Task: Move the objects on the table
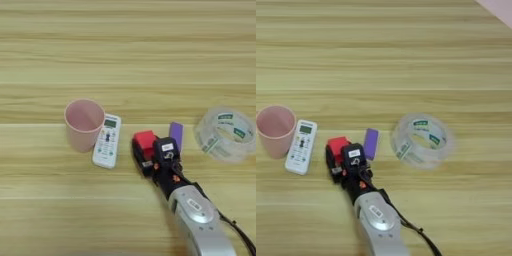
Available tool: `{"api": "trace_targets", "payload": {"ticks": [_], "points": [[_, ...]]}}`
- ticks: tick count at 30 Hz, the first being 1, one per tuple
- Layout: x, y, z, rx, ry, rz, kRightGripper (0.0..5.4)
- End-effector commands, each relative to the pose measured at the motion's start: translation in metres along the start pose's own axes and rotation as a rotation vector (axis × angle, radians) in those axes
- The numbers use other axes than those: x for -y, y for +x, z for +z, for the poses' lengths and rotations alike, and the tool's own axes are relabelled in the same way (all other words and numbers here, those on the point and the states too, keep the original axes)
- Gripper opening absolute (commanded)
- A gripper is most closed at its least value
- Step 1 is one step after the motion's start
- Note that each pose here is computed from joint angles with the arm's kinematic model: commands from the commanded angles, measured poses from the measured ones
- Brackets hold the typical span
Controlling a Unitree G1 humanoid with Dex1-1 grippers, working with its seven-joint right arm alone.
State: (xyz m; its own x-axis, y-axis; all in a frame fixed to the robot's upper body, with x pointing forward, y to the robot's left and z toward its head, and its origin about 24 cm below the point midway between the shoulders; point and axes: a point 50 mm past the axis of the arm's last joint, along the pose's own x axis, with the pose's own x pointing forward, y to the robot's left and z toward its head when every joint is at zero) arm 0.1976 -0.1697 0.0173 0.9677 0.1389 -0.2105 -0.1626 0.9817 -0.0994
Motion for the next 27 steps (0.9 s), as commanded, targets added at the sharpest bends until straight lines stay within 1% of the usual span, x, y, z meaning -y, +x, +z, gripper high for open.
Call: {"api": "trace_targets", "payload": {"ticks": [1, 9, 21, 27], "points": [[0.014, 0.010, 0.013, 0.057, -0.016, -0.062, 2.37], [0.024, 0.012, 0.009, 0.027, -0.027, -0.132, 2.37], [0.041, 0.003, 0.000, -0.044, -0.014, -0.250, 2.37], [0.048, 0.001, -0.002, -0.071, -0.023, -0.295, 2.37]]}}
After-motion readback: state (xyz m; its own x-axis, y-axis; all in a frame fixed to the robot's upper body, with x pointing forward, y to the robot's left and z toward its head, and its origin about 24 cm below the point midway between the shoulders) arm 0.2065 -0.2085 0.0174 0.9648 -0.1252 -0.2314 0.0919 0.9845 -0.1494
